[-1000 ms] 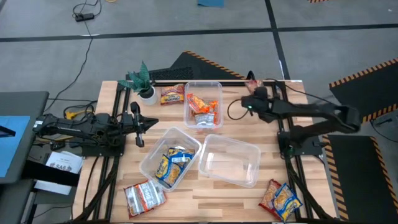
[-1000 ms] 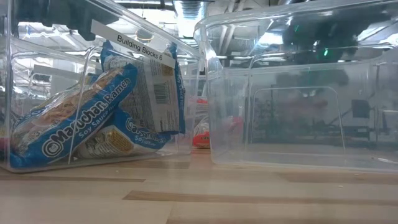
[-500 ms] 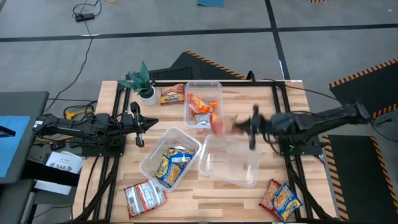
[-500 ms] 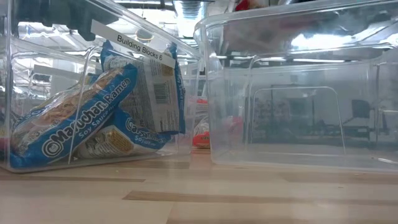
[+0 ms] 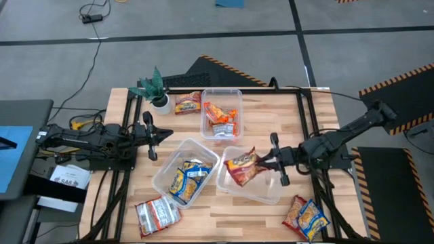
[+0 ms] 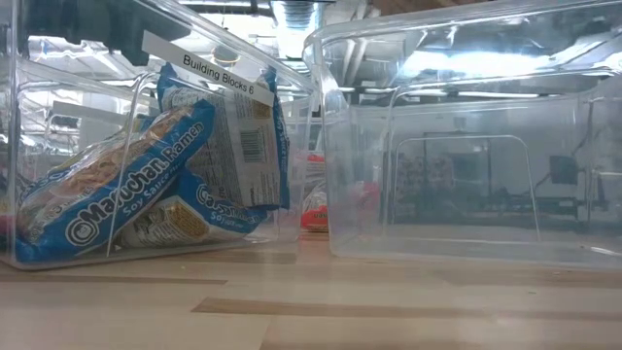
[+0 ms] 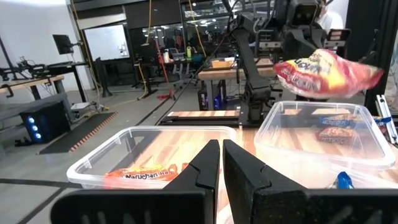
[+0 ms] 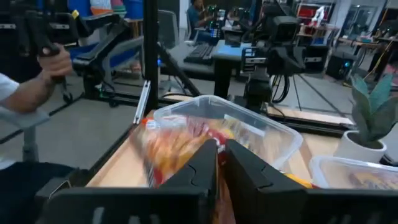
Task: Sort Maruchan noodles
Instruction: Put the red noodle pack into the bottom right transparent bin
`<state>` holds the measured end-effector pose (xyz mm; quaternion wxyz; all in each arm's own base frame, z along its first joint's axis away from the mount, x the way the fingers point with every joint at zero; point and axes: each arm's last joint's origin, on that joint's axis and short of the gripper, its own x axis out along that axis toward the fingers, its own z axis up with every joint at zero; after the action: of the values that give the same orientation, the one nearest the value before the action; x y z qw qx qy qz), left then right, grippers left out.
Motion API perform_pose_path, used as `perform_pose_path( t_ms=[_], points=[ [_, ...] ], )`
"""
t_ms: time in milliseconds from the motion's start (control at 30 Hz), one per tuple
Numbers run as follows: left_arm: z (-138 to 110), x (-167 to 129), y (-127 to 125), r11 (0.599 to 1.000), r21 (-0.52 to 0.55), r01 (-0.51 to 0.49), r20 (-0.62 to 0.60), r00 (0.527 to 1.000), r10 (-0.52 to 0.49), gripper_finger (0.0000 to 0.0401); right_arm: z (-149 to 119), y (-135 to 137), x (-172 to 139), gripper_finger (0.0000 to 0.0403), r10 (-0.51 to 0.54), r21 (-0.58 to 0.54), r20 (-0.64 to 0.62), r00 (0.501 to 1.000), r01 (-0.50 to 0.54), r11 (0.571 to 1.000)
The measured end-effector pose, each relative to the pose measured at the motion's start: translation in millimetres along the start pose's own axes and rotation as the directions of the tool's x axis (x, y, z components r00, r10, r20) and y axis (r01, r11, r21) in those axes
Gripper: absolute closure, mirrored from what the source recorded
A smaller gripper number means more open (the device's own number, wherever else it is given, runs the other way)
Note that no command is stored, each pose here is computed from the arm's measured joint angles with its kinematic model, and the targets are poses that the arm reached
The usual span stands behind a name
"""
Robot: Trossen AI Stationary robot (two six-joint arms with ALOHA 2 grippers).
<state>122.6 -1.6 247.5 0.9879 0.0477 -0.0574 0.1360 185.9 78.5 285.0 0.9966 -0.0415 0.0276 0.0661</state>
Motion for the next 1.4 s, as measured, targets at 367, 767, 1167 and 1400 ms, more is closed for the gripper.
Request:
perform_pose_path(
  t_ms=[367,767,1167,1400],
  points=[
    [-0.2,0.0,0.0,1.000,0.001,0.001,-0.002,1.000,-0.001,0.0390,7.5,-4.9,0.3,0.0320,-0.076,0.017,0.071,0.995,0.075,0.997],
    [-0.7,0.0,-0.1,1.000,0.003,0.001,-0.007,1.000,-0.001,0.0390,7.9,-7.3,0.0,0.0315,-0.156,-0.178,0.069,0.985,0.167,0.970],
    [-3.1,1.9,3.6,0.986,-0.001,-0.165,-0.042,0.985,0.165,0.0390,7.3,-21.2,3.6,0.0315,-0.227,-0.206,0.069,0.971,0.237,0.949],
    [-18.0,15.5,9.8,0.936,-0.018,-0.352,-0.149,0.926,0.346,0.0373,2.9,-42.3,9.6,0.0315,-0.330,-0.075,0.044,0.943,0.333,0.940]
  ],
)
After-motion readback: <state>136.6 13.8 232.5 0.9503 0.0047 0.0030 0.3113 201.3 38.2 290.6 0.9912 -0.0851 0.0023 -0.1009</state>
